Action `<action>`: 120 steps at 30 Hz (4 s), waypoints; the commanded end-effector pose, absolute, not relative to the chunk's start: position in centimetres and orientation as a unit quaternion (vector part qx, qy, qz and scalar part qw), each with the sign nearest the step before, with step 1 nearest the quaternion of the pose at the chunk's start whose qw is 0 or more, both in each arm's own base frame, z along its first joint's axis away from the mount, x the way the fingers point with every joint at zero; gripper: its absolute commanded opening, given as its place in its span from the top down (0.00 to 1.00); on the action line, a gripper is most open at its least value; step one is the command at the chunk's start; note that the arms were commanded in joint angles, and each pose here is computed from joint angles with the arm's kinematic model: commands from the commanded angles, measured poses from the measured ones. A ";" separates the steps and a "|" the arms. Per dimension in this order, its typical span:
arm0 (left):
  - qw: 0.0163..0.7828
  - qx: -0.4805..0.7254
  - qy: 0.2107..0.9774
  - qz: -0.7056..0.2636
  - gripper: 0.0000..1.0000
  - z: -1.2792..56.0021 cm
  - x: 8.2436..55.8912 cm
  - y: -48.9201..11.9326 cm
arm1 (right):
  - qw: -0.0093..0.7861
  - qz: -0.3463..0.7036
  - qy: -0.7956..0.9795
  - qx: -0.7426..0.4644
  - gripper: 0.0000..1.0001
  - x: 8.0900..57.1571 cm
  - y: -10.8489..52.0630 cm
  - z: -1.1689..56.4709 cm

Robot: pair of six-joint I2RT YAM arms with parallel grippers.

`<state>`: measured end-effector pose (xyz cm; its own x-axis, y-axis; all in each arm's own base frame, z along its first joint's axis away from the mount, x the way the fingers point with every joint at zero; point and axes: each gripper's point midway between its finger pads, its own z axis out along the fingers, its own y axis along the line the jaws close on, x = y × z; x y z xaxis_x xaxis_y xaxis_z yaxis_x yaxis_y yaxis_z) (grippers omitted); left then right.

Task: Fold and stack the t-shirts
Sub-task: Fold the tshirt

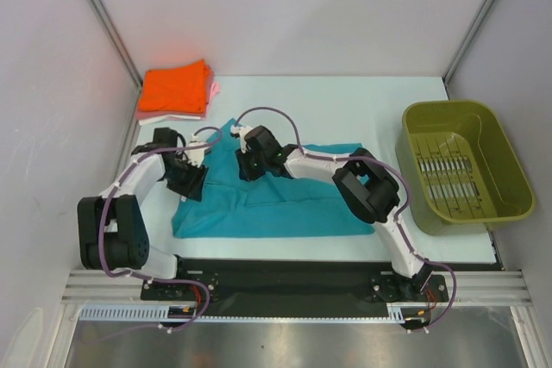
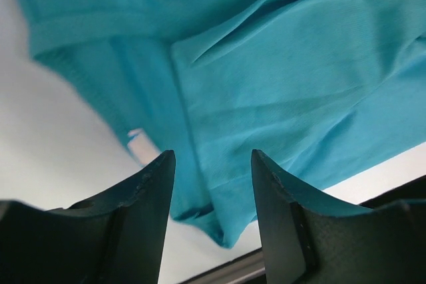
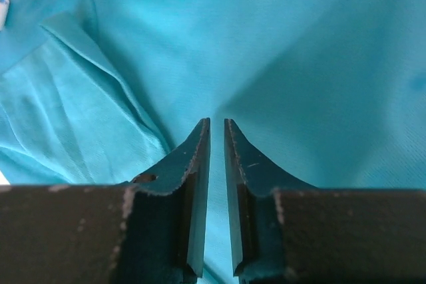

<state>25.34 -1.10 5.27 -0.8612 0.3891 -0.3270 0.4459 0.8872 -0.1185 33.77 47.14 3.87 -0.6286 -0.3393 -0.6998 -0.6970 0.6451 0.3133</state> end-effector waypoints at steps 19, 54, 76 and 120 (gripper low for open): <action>0.355 0.146 0.920 -0.081 0.45 13.7 45.8 -5.3 | 0.338 0.079 0.936 -0.056 0.57 42.8 20.1 11.7; 0.256 0.163 0.946 -0.118 0.63 1.8 55.0 -11.7 | 0.165 0.016 0.986 -0.017 0.59 44.5 7.6 1.0; 0.386 0.277 0.871 -0.122 1.00 16.3 51.4 -11.9 | 0.246 0.071 0.966 -0.044 1.00 45.6 9.7 6.3; 0.319 0.344 0.881 -0.053 1.00 14.5 25.6 -4.4 | 0.322 0.027 0.946 -0.008 1.00 38.8 8.8 8.7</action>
<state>23.89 -4.80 11.91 -0.5773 0.6095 -0.5433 0.6927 0.7179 0.0694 34.65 9.22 6.89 -0.8509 0.0090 -0.5253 -0.0306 0.9973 0.0667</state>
